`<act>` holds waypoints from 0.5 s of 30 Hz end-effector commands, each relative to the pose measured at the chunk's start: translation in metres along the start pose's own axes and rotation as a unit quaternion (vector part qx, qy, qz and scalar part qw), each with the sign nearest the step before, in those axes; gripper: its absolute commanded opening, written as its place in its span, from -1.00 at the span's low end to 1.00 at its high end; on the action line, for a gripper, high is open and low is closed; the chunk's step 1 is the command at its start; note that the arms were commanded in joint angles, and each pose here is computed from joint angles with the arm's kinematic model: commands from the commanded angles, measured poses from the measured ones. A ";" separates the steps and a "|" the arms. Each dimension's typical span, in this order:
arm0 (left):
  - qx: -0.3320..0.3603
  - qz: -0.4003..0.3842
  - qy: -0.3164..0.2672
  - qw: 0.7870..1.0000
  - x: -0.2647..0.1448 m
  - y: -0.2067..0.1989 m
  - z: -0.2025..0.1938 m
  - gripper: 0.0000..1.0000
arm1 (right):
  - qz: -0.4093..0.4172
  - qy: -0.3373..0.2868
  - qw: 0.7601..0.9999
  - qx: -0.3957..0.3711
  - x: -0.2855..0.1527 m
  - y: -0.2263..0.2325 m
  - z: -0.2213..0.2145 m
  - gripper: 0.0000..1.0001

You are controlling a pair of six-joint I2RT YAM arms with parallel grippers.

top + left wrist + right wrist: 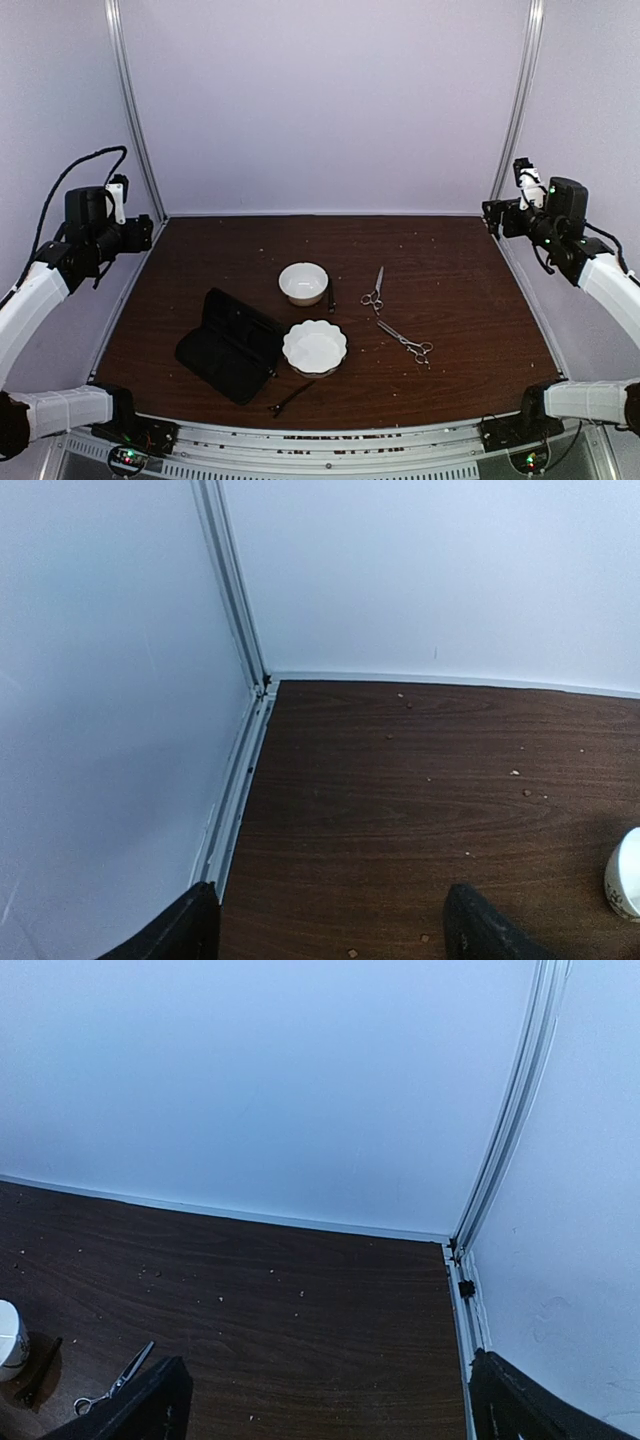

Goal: Sort the hair-cutting tools

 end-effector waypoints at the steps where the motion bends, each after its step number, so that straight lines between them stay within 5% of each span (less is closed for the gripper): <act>1: -0.013 -0.058 -0.037 0.998 0.003 -0.006 0.011 0.57 | 0.019 -0.009 1.000 -0.008 0.004 -0.001 -0.003 0.99; 10: 0.000 -0.148 -0.053 0.988 0.007 -0.022 0.016 0.31 | 0.113 0.028 0.989 -0.090 0.009 0.011 -0.030 0.98; 15: 0.044 -0.266 -0.062 0.961 0.000 -0.061 0.020 0.15 | 0.157 0.033 0.983 -0.092 0.009 0.018 -0.035 0.95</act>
Point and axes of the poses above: each gripper's point midway between its finger pads, its own x axis out along the fingers, its own y axis along the line the jaws close on, z = x × y, the point moved 9 cm from there along -x, back along the fingers, and after that the axes turned 6 degrees about x, right-handed, at the moved point
